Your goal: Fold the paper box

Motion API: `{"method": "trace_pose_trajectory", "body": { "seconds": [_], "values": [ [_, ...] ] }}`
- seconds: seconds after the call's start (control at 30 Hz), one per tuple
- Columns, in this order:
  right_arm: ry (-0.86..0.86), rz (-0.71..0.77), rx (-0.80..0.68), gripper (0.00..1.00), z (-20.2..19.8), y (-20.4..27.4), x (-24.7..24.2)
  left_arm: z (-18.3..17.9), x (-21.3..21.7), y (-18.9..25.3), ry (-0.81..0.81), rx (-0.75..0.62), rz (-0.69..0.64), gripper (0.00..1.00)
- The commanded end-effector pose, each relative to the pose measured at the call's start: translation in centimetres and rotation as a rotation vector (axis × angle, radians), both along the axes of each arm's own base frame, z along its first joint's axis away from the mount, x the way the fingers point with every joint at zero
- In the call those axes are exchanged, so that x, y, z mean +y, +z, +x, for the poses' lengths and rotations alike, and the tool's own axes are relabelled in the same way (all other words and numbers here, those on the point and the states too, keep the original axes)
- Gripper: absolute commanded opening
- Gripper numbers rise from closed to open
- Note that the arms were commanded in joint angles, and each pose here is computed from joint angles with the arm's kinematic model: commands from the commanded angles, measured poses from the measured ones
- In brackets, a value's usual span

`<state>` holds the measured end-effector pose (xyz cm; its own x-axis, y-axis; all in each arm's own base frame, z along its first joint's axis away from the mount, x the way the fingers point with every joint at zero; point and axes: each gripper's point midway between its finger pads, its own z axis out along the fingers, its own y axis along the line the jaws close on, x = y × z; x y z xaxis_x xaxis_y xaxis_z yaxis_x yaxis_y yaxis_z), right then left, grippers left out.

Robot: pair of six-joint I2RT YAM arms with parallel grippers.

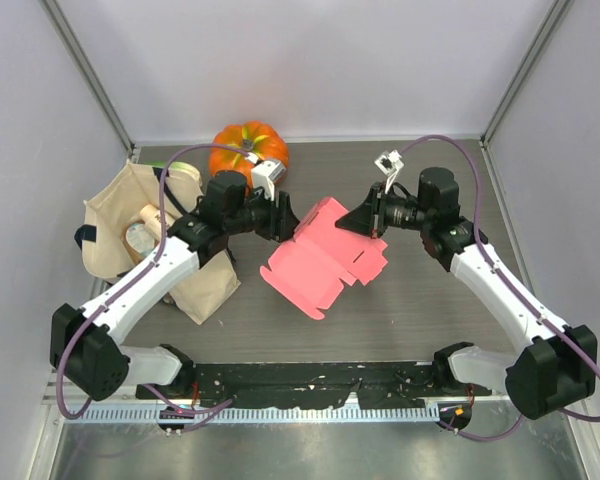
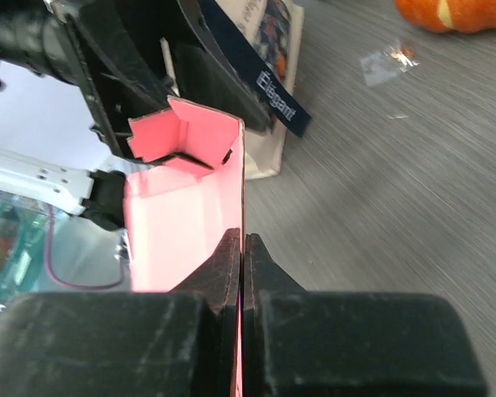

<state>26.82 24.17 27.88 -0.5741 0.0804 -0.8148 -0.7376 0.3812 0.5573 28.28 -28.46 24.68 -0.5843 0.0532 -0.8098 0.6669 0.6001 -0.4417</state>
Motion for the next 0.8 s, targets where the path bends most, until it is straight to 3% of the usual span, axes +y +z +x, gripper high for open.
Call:
{"method": "trace_pose_trajectory", "body": {
  "seconds": [0.0, 0.07, 0.17, 0.33, 0.53, 0.77],
  "values": [
    [-0.12, -0.179, -0.047, 0.01, 2.5, -1.9, -1.7, 0.8, 2.1, 3.0, 0.112, -0.138, 0.053, 0.57],
    [-0.107, -0.224, -0.072, 0.01, 2.4, -2.4, -2.1, 1.1, 3.1, 3.8, 0.162, -0.178, 0.053, 0.64],
    [-0.102, -0.336, -0.091, 0.01, 1.9, -4.4, -2.2, 1.5, 4.0, 4.4, 0.226, -0.216, 0.036, 0.64],
    [-0.057, -0.47, -0.14, 0.01, 1.1, -7.8, -1.1, -0.5, 0.9, 4.7, 0.075, -0.239, -0.071, 0.62],
    [0.005, -0.5, -0.21, 0.01, 0.9, -9.1, 0.0, -0.8, -1.8, 1.5, 0.121, -0.189, -0.044, 0.55],
    [0.049, -0.5, -0.196, 0.01, 0.9, -10.1, 0.7, 0.1, -2.3, -0.4, 0.144, -0.213, -0.067, 0.56]
  ]
}}
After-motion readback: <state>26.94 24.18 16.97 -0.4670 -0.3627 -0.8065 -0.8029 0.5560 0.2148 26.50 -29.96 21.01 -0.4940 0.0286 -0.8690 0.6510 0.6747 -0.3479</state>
